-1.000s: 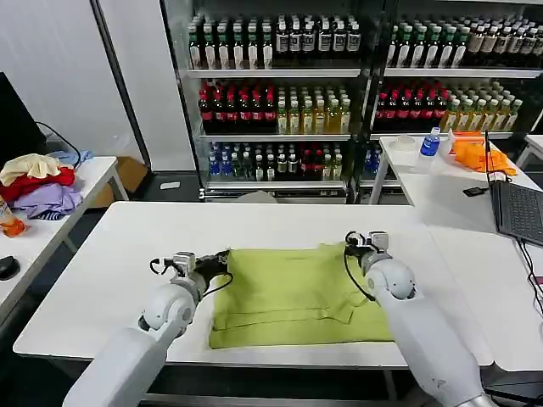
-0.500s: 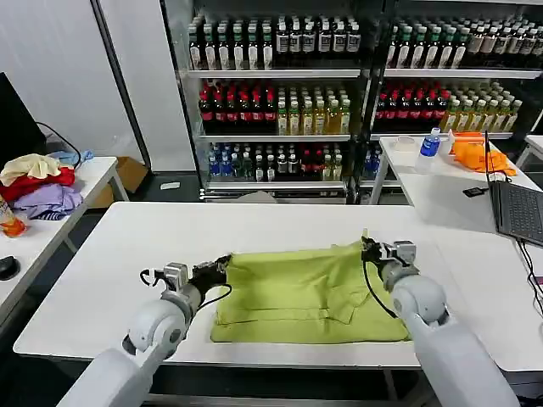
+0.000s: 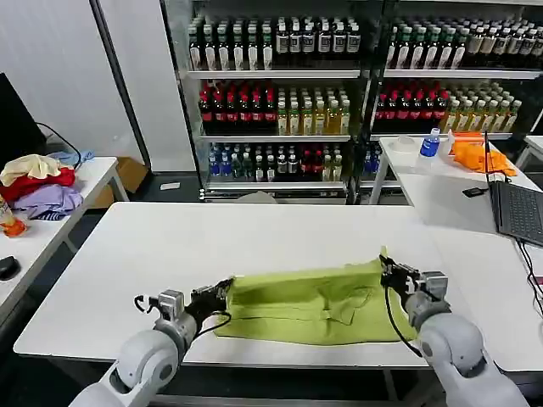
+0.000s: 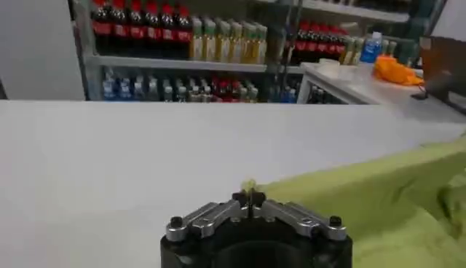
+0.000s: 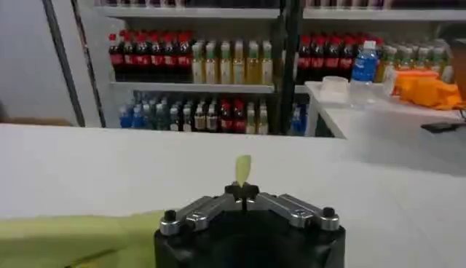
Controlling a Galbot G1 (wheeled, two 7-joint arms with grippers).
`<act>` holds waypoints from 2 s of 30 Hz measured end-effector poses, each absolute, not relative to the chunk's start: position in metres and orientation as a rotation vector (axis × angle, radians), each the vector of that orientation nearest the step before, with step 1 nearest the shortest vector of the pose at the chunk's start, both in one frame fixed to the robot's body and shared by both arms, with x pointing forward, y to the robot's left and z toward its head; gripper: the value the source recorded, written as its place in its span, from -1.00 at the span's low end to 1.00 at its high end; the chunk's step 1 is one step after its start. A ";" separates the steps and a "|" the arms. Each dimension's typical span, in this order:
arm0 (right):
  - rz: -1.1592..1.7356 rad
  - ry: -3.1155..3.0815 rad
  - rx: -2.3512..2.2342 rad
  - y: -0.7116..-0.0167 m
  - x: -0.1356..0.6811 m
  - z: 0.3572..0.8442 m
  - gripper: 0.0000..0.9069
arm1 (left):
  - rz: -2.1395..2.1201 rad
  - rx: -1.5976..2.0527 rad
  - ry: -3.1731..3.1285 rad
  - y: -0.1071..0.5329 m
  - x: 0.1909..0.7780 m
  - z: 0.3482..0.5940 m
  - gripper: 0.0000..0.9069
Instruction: Fold and organize the clothes.
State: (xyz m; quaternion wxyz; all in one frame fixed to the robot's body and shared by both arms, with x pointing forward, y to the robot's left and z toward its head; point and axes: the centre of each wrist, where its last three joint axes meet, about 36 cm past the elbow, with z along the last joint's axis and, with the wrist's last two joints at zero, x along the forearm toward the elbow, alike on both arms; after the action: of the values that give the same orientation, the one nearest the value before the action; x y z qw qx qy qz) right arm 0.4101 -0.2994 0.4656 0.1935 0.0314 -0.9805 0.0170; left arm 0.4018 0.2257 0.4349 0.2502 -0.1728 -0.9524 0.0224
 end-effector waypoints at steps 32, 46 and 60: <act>0.078 -2.726 0.033 -0.294 0.381 0.446 1.00 | 0.057 -0.431 -2.606 0.218 0.374 0.416 1.00; 0.079 -2.735 -0.017 -0.301 0.348 0.449 1.00 | 0.162 -0.342 -2.586 0.200 0.368 0.401 -0.96; 0.081 -2.724 -0.042 -0.304 0.336 0.448 1.00 | 0.317 -0.295 -2.563 0.181 0.362 0.378 -0.96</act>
State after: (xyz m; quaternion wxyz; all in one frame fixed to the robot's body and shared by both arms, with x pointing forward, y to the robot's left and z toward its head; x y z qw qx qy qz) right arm 0.3360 -0.3044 0.4475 0.2066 -0.0152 -0.9779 0.0290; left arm 0.3618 0.1809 0.3775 0.2681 -0.1093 -0.9500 0.1173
